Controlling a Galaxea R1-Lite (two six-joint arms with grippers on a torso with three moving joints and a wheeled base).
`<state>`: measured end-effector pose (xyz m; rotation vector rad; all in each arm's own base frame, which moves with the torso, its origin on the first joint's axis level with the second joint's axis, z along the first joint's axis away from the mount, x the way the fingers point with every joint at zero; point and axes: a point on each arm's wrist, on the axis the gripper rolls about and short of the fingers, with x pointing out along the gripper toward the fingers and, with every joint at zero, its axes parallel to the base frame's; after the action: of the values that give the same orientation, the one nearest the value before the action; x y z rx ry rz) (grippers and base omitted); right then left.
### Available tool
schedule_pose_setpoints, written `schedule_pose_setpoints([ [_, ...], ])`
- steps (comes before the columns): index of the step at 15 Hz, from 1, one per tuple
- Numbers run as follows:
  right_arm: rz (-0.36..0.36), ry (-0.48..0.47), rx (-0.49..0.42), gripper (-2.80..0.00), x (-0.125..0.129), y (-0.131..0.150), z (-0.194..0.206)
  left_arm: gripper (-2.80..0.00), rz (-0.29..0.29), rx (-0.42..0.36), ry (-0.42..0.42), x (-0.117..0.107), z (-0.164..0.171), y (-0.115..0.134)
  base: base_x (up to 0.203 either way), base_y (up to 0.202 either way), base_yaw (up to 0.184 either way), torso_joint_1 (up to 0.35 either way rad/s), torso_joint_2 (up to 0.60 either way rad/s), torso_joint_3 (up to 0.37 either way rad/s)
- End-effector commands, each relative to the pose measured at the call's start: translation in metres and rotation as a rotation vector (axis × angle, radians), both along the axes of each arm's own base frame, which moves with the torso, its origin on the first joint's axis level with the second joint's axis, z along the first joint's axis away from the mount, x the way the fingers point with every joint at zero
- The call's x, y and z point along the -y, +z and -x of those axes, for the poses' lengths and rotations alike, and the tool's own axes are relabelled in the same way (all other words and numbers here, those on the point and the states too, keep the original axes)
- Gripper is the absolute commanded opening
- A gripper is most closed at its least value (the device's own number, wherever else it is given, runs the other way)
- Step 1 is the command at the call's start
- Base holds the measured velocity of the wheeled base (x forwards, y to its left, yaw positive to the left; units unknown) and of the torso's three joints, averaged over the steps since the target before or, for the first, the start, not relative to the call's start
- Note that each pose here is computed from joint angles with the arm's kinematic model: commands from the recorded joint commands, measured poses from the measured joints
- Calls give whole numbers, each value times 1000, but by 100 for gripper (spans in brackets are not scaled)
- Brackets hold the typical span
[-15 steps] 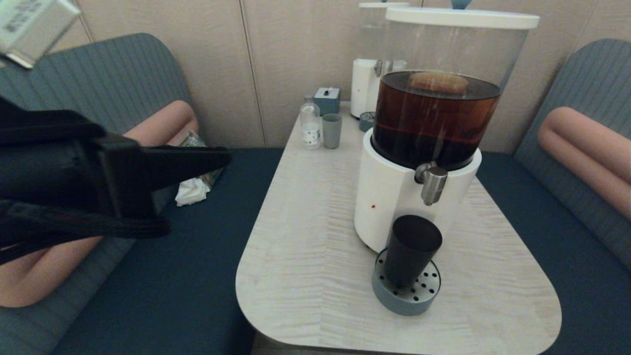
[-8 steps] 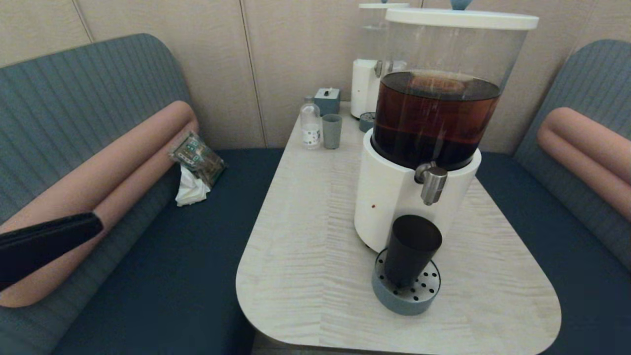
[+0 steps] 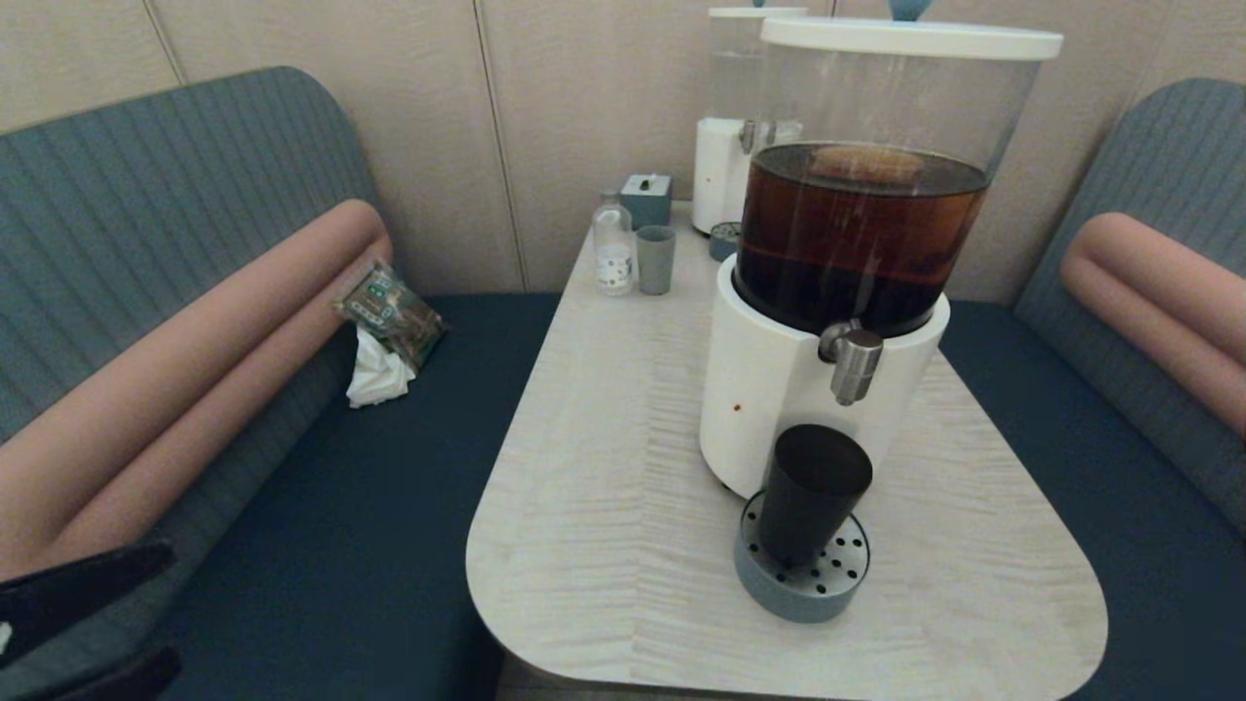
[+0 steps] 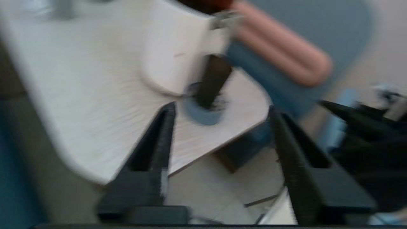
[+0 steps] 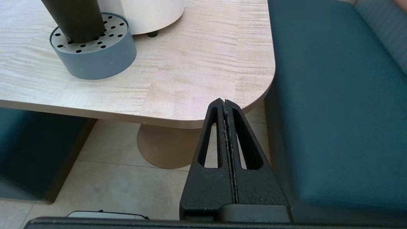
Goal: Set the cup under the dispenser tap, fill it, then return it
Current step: Place the cup next to the water dispenser
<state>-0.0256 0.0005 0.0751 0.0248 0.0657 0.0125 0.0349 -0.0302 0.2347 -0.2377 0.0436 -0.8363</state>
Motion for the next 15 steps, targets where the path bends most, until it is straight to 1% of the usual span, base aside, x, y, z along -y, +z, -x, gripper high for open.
schedule_pose_setpoints([
  [1,-1,0,-2,-280,0,0,0,0,-21,-12,-47,10,-13,-9,0,0,0,0,0,0],
  [3,-1,0,-2,-280,0,0,0,0,-69,-30,-91,31,-39,-18,0,0,0,0,0,0],
  [5,-1,-1,-2,-280,0,0,0,0,-130,-48,-121,59,-76,-33,0,0,0,0,0,0],
  [8,-1,0,-2,-280,0,0,0,0,-168,-40,-188,100,-127,-62,0,0,0,0,0,0],
  [9,-1,0,-2,-280,0,0,0,0,-180,-28,-209,112,-141,-71,0,0,0,0,0,0],
  [11,-1,0,-2,-280,0,0,0,0,-205,21,-239,134,-170,-85,0,0,0,0,0,0],
  [13,-1,0,-2,-280,0,0,0,0,-227,58,-254,150,-191,-98,0,0,0,0,0,0],
  [15,-1,0,-2,-280,0,0,0,0,-245,72,-258,162,-209,-112,0,0,0,0,0,0],
])
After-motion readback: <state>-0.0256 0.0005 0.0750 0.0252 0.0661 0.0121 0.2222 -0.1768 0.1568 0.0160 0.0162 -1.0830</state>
